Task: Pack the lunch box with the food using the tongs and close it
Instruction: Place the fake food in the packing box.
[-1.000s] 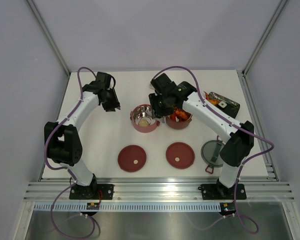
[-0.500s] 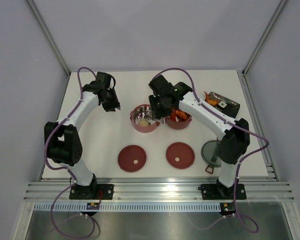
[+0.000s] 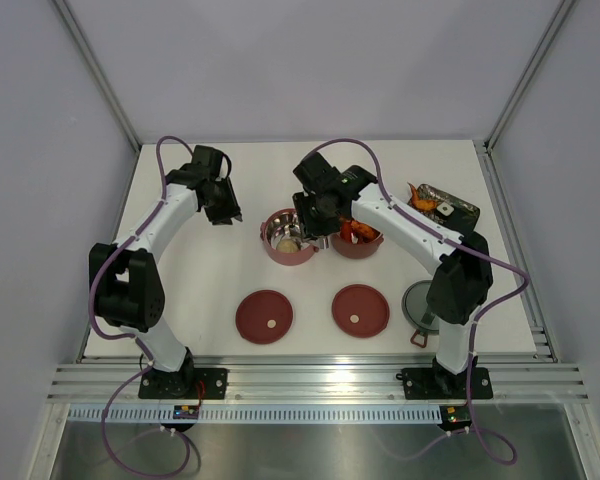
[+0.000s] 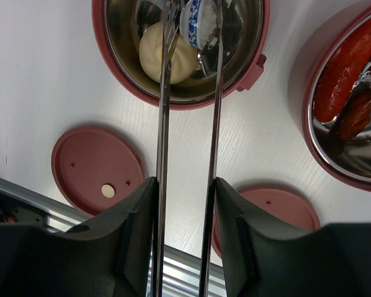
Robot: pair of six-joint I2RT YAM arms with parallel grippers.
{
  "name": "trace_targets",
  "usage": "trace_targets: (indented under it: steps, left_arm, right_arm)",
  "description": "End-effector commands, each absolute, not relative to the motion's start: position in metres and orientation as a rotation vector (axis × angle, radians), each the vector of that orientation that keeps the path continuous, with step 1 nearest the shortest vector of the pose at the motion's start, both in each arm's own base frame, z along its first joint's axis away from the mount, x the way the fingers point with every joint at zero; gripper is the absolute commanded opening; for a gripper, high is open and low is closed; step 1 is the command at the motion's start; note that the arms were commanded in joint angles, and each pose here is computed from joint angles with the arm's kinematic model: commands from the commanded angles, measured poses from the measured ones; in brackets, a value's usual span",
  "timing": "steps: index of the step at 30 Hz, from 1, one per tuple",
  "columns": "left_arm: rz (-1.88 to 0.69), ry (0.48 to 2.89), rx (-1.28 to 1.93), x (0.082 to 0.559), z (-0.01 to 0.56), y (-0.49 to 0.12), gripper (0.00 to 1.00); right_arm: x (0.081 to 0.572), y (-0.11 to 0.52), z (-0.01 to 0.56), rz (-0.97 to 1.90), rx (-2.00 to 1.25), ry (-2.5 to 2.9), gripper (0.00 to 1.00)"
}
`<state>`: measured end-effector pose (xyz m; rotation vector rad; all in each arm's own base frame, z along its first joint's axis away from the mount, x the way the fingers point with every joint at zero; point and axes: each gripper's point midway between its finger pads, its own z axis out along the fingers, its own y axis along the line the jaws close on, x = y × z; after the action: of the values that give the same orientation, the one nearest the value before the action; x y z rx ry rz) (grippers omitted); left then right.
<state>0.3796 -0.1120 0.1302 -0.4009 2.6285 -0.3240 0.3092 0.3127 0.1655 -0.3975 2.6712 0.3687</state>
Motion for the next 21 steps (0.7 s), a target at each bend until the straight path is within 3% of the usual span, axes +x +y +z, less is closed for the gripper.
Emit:
trace_targets:
  steps: [1,4,14,17,21]
  left_arm:
    - [-0.382,2.594,-0.329,0.383,0.142,-0.123,0.33]
    - [-0.374,2.611,-0.29,0.38,0.14,-0.131,0.33]
    - [-0.37,2.618,-0.275,0.38,0.139,-0.136,0.33]
    - [-0.366,2.617,-0.278,0.381,0.139,-0.135,0.33]
    - [-0.367,2.618,-0.278,0.381,0.138,-0.135,0.33]
  right_arm:
    - [0.316,0.32,0.18,0.384,-0.402,2.613,0.49]
    - [0.317,0.321,0.187,0.399,-0.394,2.596,0.55]
    - [0.32,0.32,0.222,0.437,-0.371,2.506,0.53]
    - [0.321,0.321,0.223,0.441,-0.367,2.499,0.48]
    - [0.32,0.322,0.208,0.421,-0.383,2.541,0.26]
